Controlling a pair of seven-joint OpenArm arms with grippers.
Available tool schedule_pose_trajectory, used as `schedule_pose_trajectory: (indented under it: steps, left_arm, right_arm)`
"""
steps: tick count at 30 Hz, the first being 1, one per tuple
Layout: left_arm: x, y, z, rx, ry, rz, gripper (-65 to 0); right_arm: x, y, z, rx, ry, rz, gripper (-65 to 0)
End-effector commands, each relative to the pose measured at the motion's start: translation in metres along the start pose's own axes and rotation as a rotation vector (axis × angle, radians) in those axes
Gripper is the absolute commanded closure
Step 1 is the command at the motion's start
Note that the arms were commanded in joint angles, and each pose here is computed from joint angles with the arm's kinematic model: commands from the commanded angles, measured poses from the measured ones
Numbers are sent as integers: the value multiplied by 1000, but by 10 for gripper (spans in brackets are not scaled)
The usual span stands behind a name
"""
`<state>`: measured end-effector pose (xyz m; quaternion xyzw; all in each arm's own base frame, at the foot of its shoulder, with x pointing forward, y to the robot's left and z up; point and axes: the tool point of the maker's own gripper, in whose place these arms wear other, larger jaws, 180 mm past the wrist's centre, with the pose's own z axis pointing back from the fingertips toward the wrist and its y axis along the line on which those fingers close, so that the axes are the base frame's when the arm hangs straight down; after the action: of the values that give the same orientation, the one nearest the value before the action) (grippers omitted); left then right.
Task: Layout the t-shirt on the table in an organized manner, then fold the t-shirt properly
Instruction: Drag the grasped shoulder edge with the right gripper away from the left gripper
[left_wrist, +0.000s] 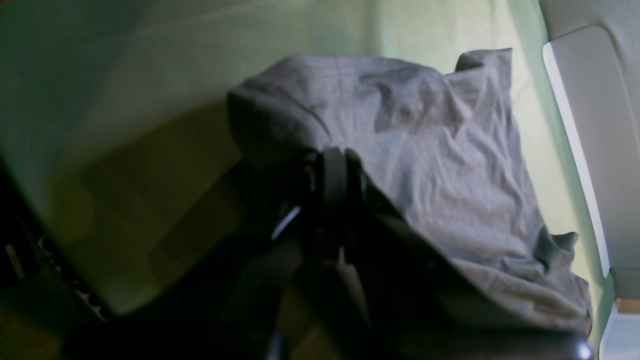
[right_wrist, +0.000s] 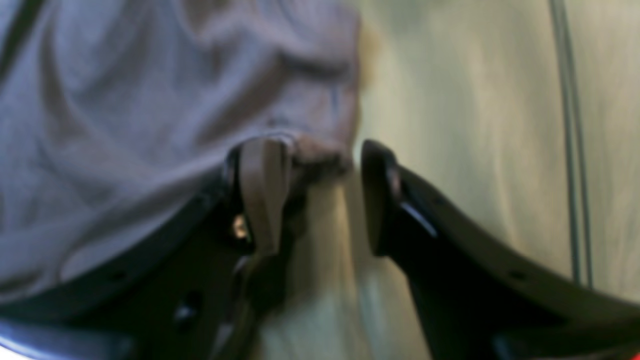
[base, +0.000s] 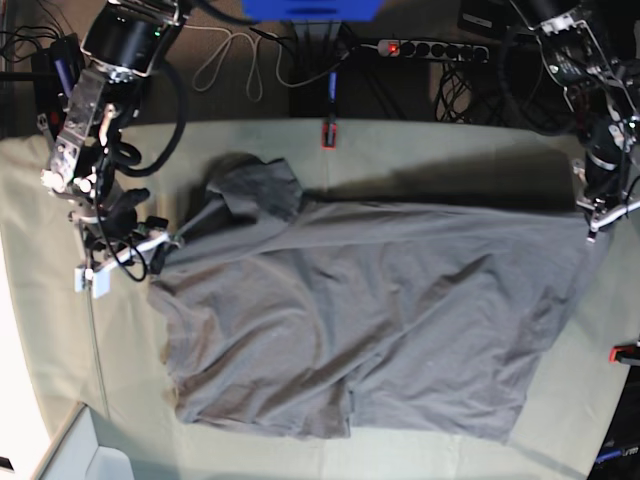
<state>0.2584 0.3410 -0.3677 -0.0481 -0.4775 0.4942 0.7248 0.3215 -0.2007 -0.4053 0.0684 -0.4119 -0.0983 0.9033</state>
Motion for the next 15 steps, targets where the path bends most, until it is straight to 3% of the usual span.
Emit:
schedule_pose_trajectory:
  steps: [1,8,15]
  left_arm:
    - [15,-9,1,-25,-45,-14,-1]
    - [15,-9,1,-25,-46,-11,-1]
    - [15,-7,2,-21,-47,-11,-1]
  right_arm:
    - [10,1,6,13,-41,24,-289]
    - [-25,14,33,12,-17,9,-292]
    - [-43,45,32,111,21,34,-292]
